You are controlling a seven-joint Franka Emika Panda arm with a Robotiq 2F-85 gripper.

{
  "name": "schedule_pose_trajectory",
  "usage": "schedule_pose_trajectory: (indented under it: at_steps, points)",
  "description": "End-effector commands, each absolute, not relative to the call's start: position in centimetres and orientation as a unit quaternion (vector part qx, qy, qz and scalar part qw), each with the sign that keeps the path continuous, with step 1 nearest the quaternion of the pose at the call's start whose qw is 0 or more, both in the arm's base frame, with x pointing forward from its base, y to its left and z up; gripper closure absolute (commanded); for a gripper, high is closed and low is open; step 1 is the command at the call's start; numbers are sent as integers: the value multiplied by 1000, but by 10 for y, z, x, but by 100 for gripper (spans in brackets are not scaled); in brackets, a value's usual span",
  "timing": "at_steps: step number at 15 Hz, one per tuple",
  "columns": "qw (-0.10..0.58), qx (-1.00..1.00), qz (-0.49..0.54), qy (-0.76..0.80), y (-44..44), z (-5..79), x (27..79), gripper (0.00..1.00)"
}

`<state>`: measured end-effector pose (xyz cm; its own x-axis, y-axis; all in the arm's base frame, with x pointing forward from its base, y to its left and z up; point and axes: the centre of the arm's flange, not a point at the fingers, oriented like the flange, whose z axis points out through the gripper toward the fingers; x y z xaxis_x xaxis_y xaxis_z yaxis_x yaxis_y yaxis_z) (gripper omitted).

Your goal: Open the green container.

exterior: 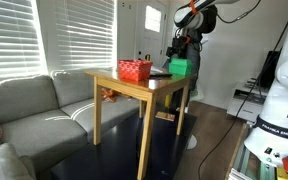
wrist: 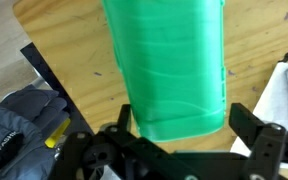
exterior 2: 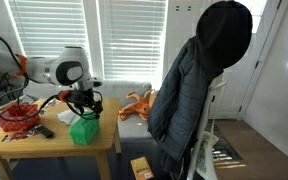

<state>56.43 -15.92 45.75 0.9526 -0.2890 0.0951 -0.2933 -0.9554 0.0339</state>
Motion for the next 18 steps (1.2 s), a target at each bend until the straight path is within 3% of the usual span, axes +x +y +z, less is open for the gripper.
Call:
schedule_pose_trajectory:
  at_steps: [1,18]
  points:
    - [38,992,22,-117,-157,478,556,0]
    - [65,995,-9,-75,-138,475,534,0]
